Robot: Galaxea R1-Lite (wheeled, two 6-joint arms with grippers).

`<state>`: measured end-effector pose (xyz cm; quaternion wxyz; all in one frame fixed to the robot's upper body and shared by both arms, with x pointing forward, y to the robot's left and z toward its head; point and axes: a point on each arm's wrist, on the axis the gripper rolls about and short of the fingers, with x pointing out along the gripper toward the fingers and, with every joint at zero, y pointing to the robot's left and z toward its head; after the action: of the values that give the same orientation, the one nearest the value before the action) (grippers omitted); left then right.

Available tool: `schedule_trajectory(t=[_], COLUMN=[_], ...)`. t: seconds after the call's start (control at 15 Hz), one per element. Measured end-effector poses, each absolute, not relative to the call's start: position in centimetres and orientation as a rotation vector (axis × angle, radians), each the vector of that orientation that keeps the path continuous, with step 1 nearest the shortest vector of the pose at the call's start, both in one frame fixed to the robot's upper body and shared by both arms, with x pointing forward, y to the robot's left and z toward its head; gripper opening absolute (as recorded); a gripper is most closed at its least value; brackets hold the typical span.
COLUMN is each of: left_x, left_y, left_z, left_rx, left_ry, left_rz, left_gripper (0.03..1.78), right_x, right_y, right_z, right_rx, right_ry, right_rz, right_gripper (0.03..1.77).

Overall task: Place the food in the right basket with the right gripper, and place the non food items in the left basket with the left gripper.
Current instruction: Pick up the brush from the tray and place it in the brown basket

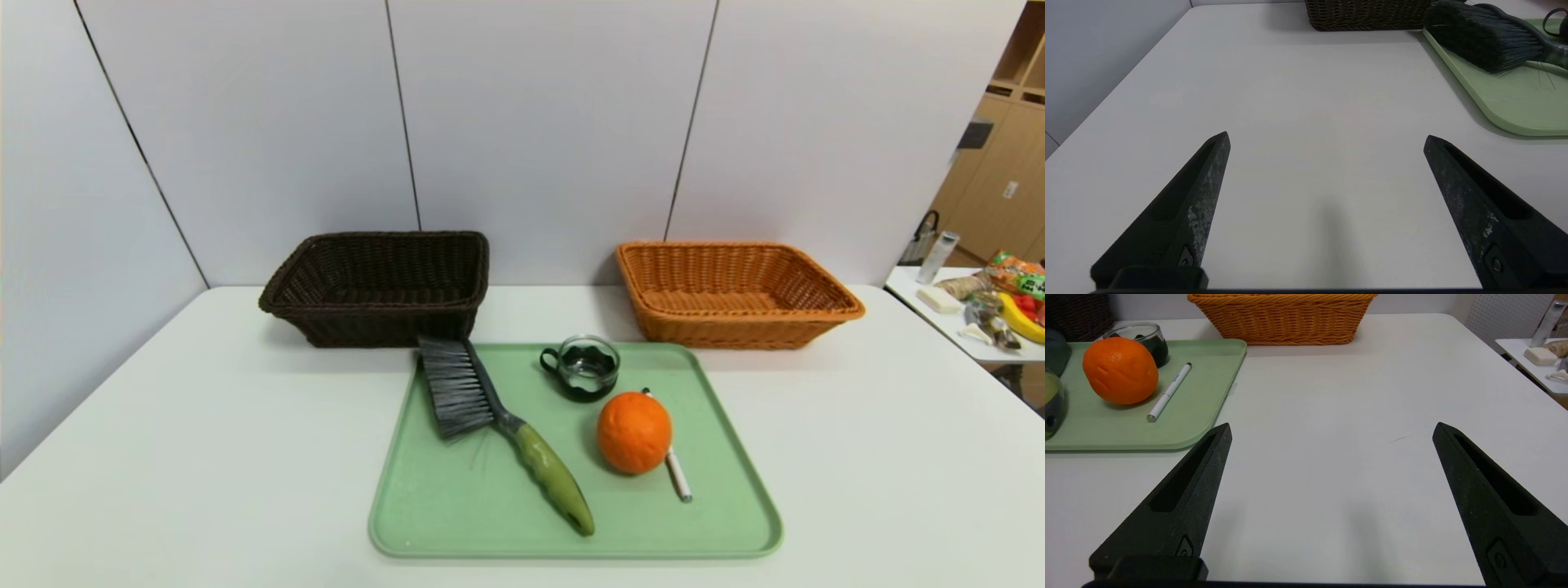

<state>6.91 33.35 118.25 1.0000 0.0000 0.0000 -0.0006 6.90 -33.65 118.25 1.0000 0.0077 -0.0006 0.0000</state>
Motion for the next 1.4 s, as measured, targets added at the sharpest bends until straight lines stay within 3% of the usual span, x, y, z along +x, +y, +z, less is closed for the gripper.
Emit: schedule_trajectory(t=[1.07, 1.4], left_x=[6.9, 5.5], left_y=[33.4, 33.3], left_z=[118.2, 120.5], left_rx=[0.018, 0.027], left_ry=[0.004, 0.048], left_rz=[0.0, -0.004], left_gripper=[1.69, 1.69], right_x=[6.9, 6.7], right_y=[-33.6, -33.6], right_z=[118.3, 118.6], right_rx=[0.004, -0.018], right_ry=[-0.004, 0.007], right_rz=[0.004, 0.016], right_gripper=[1.7, 1.7])
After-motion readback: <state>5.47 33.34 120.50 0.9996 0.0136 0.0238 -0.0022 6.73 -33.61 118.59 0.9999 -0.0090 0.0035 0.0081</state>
